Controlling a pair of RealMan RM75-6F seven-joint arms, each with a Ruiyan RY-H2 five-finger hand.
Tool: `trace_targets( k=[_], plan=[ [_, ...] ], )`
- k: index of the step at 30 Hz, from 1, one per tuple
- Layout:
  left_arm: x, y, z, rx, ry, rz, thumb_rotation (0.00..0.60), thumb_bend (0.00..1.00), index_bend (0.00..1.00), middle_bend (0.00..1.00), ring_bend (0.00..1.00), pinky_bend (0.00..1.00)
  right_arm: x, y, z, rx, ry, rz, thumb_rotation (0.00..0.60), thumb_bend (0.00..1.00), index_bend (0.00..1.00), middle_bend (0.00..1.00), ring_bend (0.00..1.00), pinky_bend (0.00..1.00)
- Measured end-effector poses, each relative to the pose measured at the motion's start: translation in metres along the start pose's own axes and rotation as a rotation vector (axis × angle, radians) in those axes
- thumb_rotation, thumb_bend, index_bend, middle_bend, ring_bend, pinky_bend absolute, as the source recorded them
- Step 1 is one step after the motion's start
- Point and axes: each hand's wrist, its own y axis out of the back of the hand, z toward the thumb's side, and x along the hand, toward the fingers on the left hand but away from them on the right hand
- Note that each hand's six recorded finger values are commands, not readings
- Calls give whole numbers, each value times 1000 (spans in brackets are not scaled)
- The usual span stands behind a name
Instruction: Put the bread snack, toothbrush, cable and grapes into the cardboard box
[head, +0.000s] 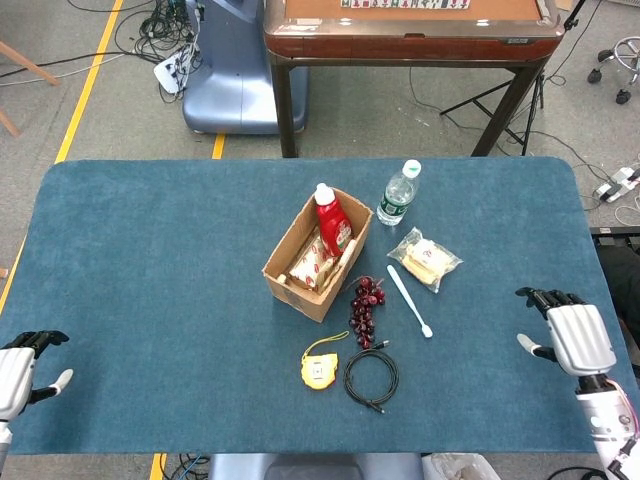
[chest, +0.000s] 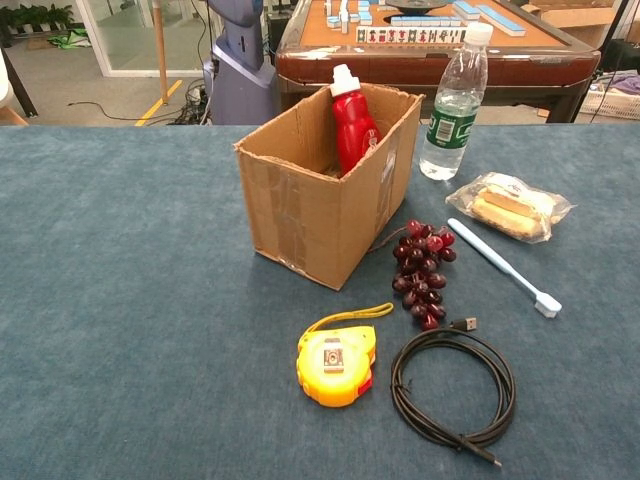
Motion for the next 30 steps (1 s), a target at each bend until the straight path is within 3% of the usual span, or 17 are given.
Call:
trace_targets(
  k=[3,9,15,30],
  plan=[
    [0,-1,-1,0,4,-3,600,212,376,405,311,486,-12,0,3,38,14,7,600,0,315,284,261,439],
    [-1,0,-3,-3,12,-8,600,212,375,405,311,486,-45,-5,13,114,36,50,600,0,181,148,124,324],
    [-2,3,-7,-14,29,-2,600,211,376,405,311,486,-82,-12,33,178,87,99,600,0,79,67,39,275],
    [-5,7,-15,-19,61,4,600,211,376,405,311,486,-168,-40,79,223,200,264,600,0,3,44,15,261]
  ],
)
